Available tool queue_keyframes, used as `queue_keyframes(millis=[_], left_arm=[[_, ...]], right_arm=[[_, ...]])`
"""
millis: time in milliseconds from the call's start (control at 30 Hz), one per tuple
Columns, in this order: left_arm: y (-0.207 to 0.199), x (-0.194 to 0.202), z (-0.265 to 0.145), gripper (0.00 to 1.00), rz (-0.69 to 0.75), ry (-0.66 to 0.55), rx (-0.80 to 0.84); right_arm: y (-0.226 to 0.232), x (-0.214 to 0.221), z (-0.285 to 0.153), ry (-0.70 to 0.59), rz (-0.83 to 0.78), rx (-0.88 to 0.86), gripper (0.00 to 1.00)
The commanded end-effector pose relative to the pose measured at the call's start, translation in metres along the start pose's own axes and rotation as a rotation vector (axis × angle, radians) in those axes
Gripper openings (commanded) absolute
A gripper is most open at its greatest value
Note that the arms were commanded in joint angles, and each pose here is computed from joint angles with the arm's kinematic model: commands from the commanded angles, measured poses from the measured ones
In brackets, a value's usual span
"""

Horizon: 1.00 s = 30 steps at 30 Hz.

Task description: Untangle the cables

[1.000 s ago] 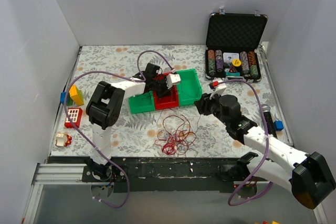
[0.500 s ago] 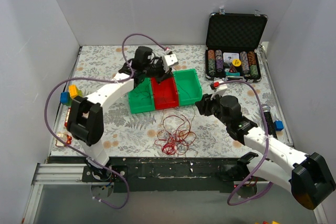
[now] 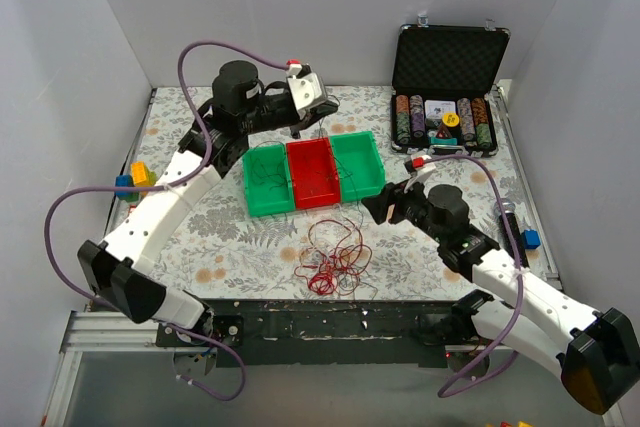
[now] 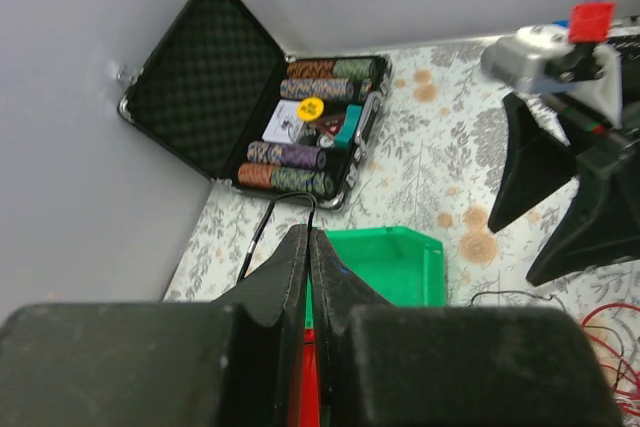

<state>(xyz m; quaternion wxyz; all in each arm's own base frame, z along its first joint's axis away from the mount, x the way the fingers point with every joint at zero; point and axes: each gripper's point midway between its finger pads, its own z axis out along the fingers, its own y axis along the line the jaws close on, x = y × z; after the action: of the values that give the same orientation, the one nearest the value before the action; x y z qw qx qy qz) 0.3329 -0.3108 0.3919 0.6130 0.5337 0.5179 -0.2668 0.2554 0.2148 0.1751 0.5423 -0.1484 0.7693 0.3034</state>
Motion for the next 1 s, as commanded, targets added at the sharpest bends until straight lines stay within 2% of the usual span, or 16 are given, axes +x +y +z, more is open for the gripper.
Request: queue_keyframes(millis=[0, 167, 267, 500, 700, 867, 967], left_arm=[[-0.024, -0.054, -0.022, 0.0, 0.059, -0.075, 0.036], [-0.03, -0.098, -0.04, 0.0, 0.154, -0.148, 0.004], [-0.022, -0.117, -0.048, 0.0, 0.195, -0.179, -0.046], [-0.013, -0.146, -0.061, 0.0, 0.285, -0.243, -0.123], [-0.015, -0.163, -0.066, 0.0, 0.33, -0.279, -0.146], [0.006, -0.206, -0.088, 0.0, 0.376, -0.402, -0.307], [0.013, -0.231, -0.1, 0.0, 0.374, -0.467, -0.356]], right_arm=[[0.034, -0.042, -0.008, -0.095, 0.007, -0.147, 0.7], [0.055, -0.055, -0.016, -0.131, 0.007, -0.253, 0.71], [0.07, -0.052, -0.02, -0.114, 0.007, -0.337, 0.71], [0.079, -0.034, -0.022, -0.055, 0.026, -0.397, 0.7], [0.076, -0.018, -0.021, -0.013, 0.041, -0.4, 0.67], [0.072, -0.013, -0.024, -0.021, 0.048, -0.38, 0.66], [0.051, -0.019, -0.022, -0.016, 0.014, -0.248, 0.66]])
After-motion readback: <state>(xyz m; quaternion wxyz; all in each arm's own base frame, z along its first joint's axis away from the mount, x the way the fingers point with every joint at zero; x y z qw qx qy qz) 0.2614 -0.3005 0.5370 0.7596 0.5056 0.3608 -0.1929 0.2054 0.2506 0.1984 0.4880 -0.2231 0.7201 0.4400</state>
